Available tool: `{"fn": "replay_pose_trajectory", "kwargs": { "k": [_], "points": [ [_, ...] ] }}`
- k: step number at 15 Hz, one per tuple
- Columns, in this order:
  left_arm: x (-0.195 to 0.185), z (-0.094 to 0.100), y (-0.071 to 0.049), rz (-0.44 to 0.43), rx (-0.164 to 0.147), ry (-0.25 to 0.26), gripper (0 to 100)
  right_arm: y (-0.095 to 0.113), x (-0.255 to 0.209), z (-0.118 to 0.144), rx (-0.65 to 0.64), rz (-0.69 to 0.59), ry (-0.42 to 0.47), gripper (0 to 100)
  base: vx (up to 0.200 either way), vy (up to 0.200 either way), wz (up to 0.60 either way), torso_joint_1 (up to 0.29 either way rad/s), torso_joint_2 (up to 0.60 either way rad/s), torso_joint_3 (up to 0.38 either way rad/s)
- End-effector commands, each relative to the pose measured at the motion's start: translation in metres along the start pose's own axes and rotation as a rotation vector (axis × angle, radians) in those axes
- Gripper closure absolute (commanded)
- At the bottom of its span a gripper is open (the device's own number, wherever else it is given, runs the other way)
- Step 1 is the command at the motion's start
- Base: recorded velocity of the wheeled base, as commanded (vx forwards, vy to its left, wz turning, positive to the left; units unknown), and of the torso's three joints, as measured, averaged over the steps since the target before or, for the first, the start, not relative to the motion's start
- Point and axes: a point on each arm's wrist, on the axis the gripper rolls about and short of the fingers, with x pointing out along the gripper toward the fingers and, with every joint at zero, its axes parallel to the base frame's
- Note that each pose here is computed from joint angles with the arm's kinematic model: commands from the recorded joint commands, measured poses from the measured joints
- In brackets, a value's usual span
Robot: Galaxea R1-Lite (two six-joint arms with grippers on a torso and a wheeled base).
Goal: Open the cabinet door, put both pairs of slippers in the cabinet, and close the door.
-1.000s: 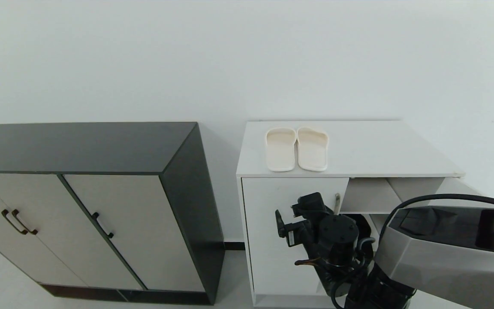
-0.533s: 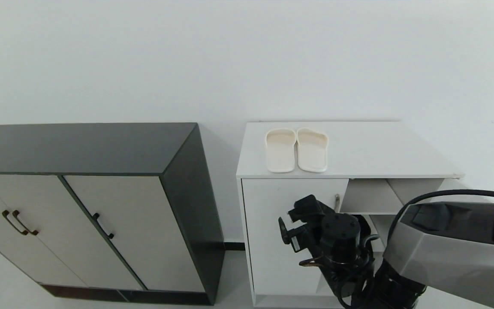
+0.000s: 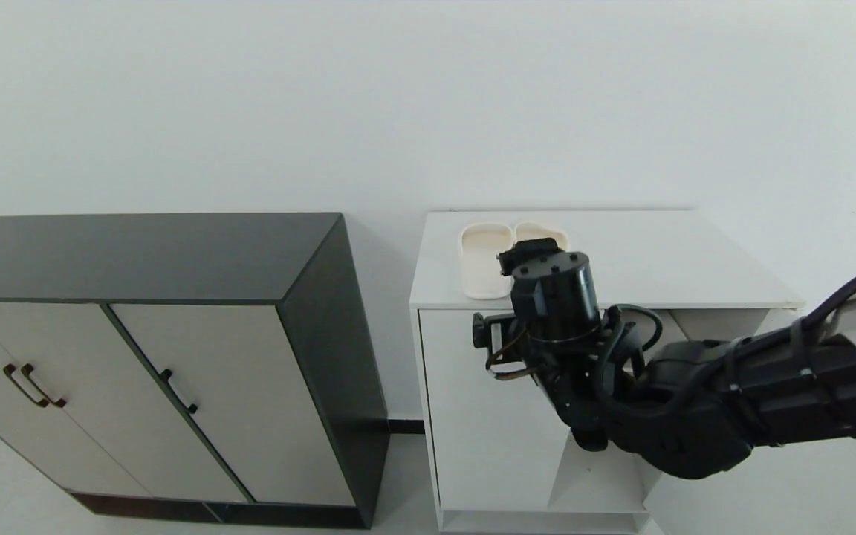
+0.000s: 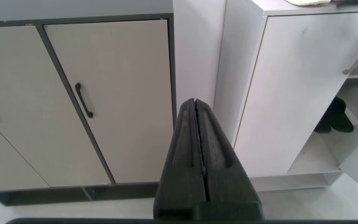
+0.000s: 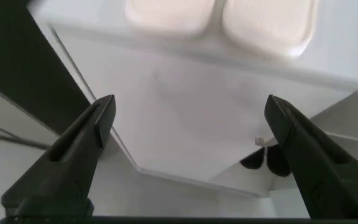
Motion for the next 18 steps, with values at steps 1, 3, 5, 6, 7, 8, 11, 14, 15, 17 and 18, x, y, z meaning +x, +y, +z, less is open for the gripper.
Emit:
{"fn": "replay_pose_trajectory", "kwargs": {
  "k": [1,3,5,6,7,8,11,14,15,17,18],
  "points": [
    [0.0,0.0,0.0,0.0,0.0,0.0,100,-0.001,-0.002,0.029,0.078,-0.013,-0.06,0,0.0,0.0,0.0,0.0,0.0,0.0],
    [0.0,0.0,0.0,0.0,0.0,0.001,100,-0.007,0.004,0.032,0.086,-0.073,-0.073,0,0.0,0.0,0.0,0.0,0.0,0.0],
    [0.0,0.0,0.0,0.0,0.0,0.0,100,-0.01,0.005,0.032,0.089,-0.083,-0.077,0,0.0,0.0,0.0,0.0,0.0,0.0],
    [0.0,0.0,0.0,0.0,-0.002,0.0,100,-0.013,0.008,0.03,0.082,-0.095,-0.071,0,0.2,0.0,0.0,0.002,0.0,0.002],
    [0.0,0.0,0.0,0.002,-0.005,0.0,100,-0.013,0.011,0.028,0.077,-0.099,-0.065,0,0.2,0.0,0.0,-0.002,0.01,0.002],
    [0.0,0.0,0.0,0.0,-0.006,0.001,100,-0.013,0.012,0.027,0.078,-0.1,-0.065,0,0.2,0.0,0.0,-0.002,0.0,0.007],
    [0.0,0.0,0.0,0.0,-0.006,0.001,100,-0.015,0.015,0.026,0.081,-0.106,-0.068,0,0.2,0.0,0.0,0.002,0.0,-0.001],
    [0.0,0.0,0.0,0.0,-0.006,0.0,100,-0.013,0.021,0.019,0.074,-0.111,-0.058,0,0.2,0.0,0.0,0.002,0.0,0.001],
    [0.0,0.0,0.0,0.0,-0.006,0.0,100,-0.012,0.023,0.017,0.071,-0.111,-0.055,0,0.2,0.0,0.0,0.007,0.0,0.002],
    [0.0,0.0,0.0,0.003,-0.011,0.0,100,-0.011,0.025,0.008,0.054,-0.113,-0.035,0,0.1,0.0,0.0,0.009,0.0,0.001],
    [0.0,0.0,0.0,0.003,-0.012,0.0,100,-0.009,0.027,0.004,0.049,-0.111,-0.026,0,0.0,0.0,0.0,0.0,0.0,0.0]
  ]
}}
